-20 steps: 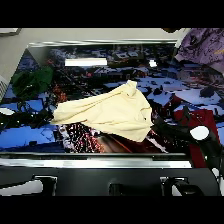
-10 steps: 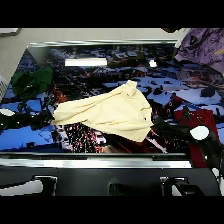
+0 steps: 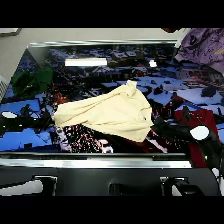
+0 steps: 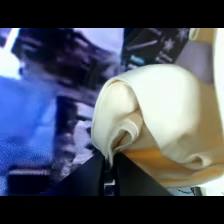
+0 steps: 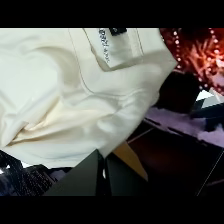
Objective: Fold the clothes and pants, and hang the long-sleeved shirts on hangers.
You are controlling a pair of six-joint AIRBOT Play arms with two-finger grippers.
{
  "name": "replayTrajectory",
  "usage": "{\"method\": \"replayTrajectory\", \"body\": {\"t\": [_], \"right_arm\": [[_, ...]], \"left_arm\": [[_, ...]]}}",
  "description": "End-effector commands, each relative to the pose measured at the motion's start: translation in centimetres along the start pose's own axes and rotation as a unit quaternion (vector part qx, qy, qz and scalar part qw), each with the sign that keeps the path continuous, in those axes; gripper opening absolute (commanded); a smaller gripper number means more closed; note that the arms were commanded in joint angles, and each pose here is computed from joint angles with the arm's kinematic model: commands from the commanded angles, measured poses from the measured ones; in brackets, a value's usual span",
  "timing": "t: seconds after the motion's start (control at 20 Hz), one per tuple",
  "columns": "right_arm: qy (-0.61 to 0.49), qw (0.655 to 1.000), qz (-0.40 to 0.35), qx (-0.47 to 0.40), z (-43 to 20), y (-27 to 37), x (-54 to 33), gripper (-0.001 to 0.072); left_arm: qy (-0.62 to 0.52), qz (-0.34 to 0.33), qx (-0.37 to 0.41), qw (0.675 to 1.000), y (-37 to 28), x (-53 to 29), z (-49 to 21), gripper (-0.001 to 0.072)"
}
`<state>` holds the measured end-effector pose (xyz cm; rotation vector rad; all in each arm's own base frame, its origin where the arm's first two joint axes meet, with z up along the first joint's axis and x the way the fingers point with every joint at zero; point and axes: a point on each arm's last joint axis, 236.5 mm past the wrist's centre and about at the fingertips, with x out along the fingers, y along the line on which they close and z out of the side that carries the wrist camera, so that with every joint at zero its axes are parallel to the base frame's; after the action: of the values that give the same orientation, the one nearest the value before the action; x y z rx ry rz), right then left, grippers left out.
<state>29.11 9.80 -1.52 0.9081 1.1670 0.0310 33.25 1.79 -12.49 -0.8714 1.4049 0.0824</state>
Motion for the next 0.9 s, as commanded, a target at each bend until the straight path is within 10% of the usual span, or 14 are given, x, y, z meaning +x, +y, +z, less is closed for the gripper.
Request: {"method": "replayTrajectory", "body": {"t": [0.0, 0.5, 0.85], "right_arm": [[0.0, 1.0, 0.0, 0.001, 0.0, 0.0, -0.1, 0.0023], [-0.139, 0.961, 0.103, -0.216, 7.3, 13.2, -9.0, 0.0022], [-0.346, 0.814, 0.207, -0.418, 6.2, 30.3, -32.8, 0.0022]], "left_arm": [[-0.003, 0.042, 0.029, 0.999, 2.0, -0.1, 0.1, 0.0022], [-0.173, -0.048, 0.1, 0.979, -8.8, -11.7, 7.0, 0.002], [-0.455, -0.14, 0.275, 0.835, -25.0, -40.0, 3.0, 0.002]]}}
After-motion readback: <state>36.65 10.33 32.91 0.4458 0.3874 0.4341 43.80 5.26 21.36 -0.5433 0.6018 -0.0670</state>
